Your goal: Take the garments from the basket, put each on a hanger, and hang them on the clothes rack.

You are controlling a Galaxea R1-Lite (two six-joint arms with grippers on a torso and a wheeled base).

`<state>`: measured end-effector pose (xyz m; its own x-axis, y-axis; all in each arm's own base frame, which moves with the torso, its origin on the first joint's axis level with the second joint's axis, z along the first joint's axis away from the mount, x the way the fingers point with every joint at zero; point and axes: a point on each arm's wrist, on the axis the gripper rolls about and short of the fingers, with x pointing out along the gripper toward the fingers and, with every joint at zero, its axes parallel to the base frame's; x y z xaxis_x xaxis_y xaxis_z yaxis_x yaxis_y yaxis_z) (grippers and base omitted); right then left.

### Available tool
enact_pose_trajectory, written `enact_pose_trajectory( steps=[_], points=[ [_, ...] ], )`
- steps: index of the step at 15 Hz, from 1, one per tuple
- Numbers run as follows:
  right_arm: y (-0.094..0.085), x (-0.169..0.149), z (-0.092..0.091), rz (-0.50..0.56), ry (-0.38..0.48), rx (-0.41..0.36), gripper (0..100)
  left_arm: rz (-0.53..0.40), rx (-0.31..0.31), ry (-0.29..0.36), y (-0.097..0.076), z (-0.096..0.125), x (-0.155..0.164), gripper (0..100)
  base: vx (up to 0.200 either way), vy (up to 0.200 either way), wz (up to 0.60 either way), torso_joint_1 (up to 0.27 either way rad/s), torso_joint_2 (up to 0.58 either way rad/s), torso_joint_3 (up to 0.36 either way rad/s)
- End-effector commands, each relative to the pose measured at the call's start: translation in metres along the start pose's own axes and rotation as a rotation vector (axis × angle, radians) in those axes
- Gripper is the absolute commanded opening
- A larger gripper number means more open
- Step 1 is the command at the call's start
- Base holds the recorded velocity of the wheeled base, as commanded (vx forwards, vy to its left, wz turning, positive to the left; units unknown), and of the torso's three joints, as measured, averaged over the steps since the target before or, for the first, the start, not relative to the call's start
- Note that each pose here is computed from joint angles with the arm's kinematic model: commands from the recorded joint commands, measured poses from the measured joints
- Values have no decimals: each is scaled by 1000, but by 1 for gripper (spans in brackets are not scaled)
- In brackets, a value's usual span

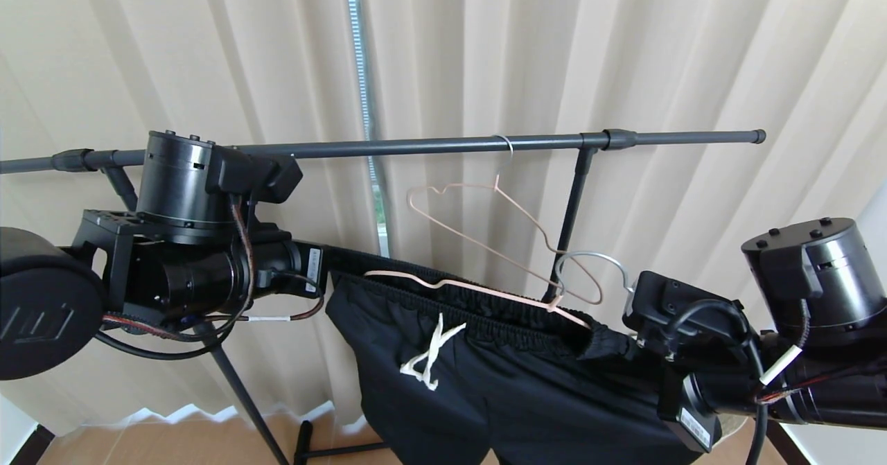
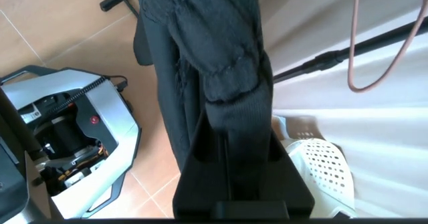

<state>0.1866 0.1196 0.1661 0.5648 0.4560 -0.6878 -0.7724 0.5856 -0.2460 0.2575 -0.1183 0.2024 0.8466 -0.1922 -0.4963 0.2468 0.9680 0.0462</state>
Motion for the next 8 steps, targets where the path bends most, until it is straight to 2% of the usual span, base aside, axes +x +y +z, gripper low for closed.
enact_pose_trajectory(
  steps=[1,4,8],
  points=[
    [-1,1,-1,-3,8,3,0,5,-1,-10,1,2,-1,0,0,0,0,0,0,0],
    [-3,12,-1,-55,57,7,0,-52,48,44,-17,7,-10,0,0,0,0,0,0,0],
    [-5,24,3,-63,36,29,0,-133,113,93,-44,12,-24,0,0,0,0,0,0,0]
  ],
)
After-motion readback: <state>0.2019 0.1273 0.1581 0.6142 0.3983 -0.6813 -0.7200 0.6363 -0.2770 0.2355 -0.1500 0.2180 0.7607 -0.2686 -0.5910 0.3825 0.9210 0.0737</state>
